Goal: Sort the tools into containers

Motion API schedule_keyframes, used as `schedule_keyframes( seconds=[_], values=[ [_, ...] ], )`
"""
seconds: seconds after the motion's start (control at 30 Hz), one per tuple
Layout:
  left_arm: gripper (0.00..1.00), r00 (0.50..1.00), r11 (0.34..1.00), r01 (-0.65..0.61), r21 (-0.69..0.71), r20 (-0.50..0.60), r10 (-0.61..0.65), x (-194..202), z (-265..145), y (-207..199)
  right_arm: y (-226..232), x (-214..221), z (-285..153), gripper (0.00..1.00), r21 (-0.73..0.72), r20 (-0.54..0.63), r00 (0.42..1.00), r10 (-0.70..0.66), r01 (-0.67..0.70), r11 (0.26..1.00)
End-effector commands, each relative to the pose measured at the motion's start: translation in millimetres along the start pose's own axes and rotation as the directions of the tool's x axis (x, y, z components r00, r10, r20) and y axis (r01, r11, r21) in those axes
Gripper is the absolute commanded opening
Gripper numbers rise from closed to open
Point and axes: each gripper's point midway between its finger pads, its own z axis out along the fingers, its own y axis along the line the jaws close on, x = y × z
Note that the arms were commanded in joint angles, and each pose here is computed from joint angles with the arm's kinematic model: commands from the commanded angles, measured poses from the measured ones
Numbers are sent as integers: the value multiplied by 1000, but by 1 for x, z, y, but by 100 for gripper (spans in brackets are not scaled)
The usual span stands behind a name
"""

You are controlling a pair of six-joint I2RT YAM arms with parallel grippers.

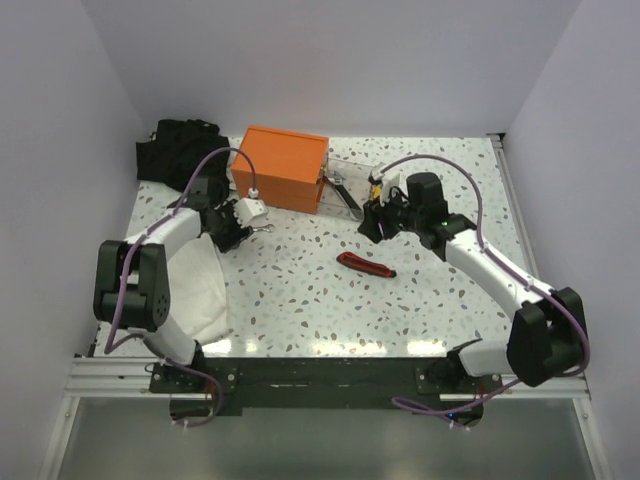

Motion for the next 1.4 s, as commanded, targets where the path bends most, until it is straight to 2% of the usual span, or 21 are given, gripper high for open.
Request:
schedule_keyframes(
  seconds=[0.0,0.2,0.37,0.47,0.53,0.6,0.73,0.9,1.07,1.17,1.37],
  values=[
    [58,1000,999,-16,-28,-9,16,-12,9,37,18,-10,-17,53,-50,54,996,-65,68,996],
    [58,999,1000,-13,20,-50,14,-3,28,42,20,1,-23,52,-47,42,997,-59,61,997],
    [54,991,993,6,120,-131,10,18,40,27,24,4,-22,52,-73,39,997,-72,75,995],
    [45,983,985,28,169,-181,3,31,41,14,28,7,-17,52,-106,34,996,-83,86,991],
    [34,980,980,45,192,-198,-6,38,40,1,33,10,-13,52,-138,38,995,-94,98,985],
    [26,980,978,56,199,-196,-16,43,36,-12,43,15,-8,51,-169,31,991,-129,133,977],
    [13,982,969,84,230,-185,-41,46,29,-38,71,27,7,51,-238,40,955,-293,294,926],
    [0,988,954,102,282,-139,-65,41,19,-72,102,48,35,51,-345,25,933,-359,345,873],
    [0,997,929,75,362,-54,-60,26,4,-98,127,43,60,51,-409,69,901,-429,418,811],
    [0,998,887,70,457,-24,-66,17,-6,-113,141,42,75,51,-441,87,887,-453,442,781],
    [0,992,775,124,620,-50,-119,11,-13,-135,168,40,95,52,-480,142,833,-535,530,699]
  ],
)
